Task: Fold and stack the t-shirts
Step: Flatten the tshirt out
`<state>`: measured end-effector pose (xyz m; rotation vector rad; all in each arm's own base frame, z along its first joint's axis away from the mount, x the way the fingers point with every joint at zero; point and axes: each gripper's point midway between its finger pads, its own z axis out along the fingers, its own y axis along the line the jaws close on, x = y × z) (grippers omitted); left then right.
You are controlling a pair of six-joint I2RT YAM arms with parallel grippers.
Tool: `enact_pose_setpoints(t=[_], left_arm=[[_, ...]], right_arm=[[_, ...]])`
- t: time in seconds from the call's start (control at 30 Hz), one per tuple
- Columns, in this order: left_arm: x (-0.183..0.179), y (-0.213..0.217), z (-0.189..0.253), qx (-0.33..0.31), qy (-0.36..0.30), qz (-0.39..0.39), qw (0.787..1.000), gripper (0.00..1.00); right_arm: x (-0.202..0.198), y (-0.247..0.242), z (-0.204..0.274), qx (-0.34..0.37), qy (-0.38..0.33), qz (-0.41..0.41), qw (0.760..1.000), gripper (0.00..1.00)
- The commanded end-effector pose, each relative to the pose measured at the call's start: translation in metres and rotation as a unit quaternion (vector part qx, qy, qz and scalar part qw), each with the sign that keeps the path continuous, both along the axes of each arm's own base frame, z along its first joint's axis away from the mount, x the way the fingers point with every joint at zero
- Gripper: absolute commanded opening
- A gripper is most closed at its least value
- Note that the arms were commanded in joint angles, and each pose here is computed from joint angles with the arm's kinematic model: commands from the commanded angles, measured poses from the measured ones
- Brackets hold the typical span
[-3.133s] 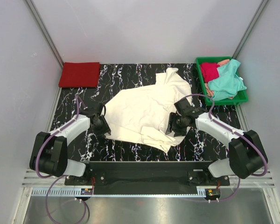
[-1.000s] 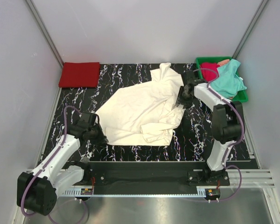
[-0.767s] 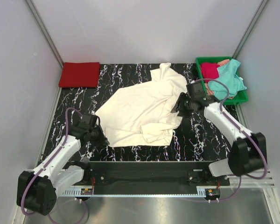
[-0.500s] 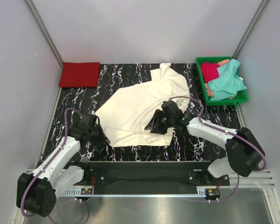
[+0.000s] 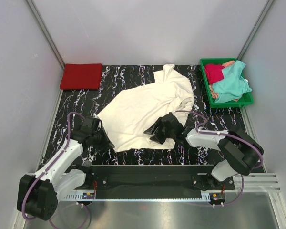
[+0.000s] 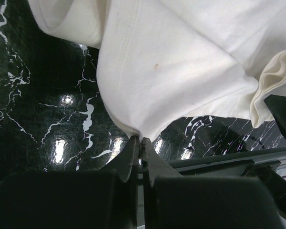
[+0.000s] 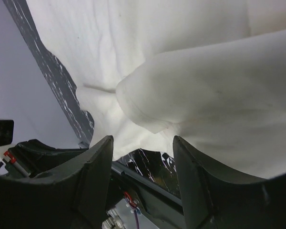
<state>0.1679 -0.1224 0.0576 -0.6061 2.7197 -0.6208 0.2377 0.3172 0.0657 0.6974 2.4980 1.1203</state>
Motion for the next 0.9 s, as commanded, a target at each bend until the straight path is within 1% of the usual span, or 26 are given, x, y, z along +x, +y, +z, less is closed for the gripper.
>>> enact_pose_setpoints(t=[0.0,0.13,0.23,0.33,0.53,0.63,0.73,0.83,0.87], left_arm=[[0.005,-0.012,0.007,-0.03,-0.014,-0.013,0.999,0.0],[0.004,-0.011,0.006,-0.028,-0.013,-0.021,0.999,0.0],[0.001,-0.013,0.006,-0.032,-0.009,-0.027,0.999,0.0],[-0.001,-0.012,0.007,-0.031,-0.009,-0.03,0.999,0.0],[-0.001,-0.013,0.012,-0.031,-0.012,-0.039,0.999,0.0],[0.0,-0.014,0.013,-0.032,-0.014,-0.043,0.998,0.0],[-0.001,-0.016,0.013,-0.036,-0.013,-0.047,0.998,0.0],[-0.001,-0.016,0.012,-0.036,-0.012,-0.048,0.998,0.0],[-0.001,-0.016,0.012,-0.036,-0.012,-0.048,0.998,0.0]], right_arm=[[0.015,0.0,0.006,0.019,-0.023,-0.068,0.997,0.61],[0.02,-0.009,0.002,0.015,-0.04,-0.102,0.994,0.62],[0.026,-0.01,-0.007,0.002,-0.046,-0.105,0.993,0.62],[0.032,-0.004,-0.011,0.005,-0.046,-0.111,0.993,0.61],[0.046,0.001,-0.002,0.007,-0.072,-0.12,0.99,0.59],[0.053,0.005,0.009,0.01,-0.089,-0.117,0.989,0.57],[0.054,0.008,0.014,0.018,-0.088,-0.12,0.989,0.53],[0.053,0.009,0.013,0.027,-0.08,-0.123,0.989,0.48],[0.053,0.01,0.012,0.03,-0.075,-0.125,0.989,0.44]])
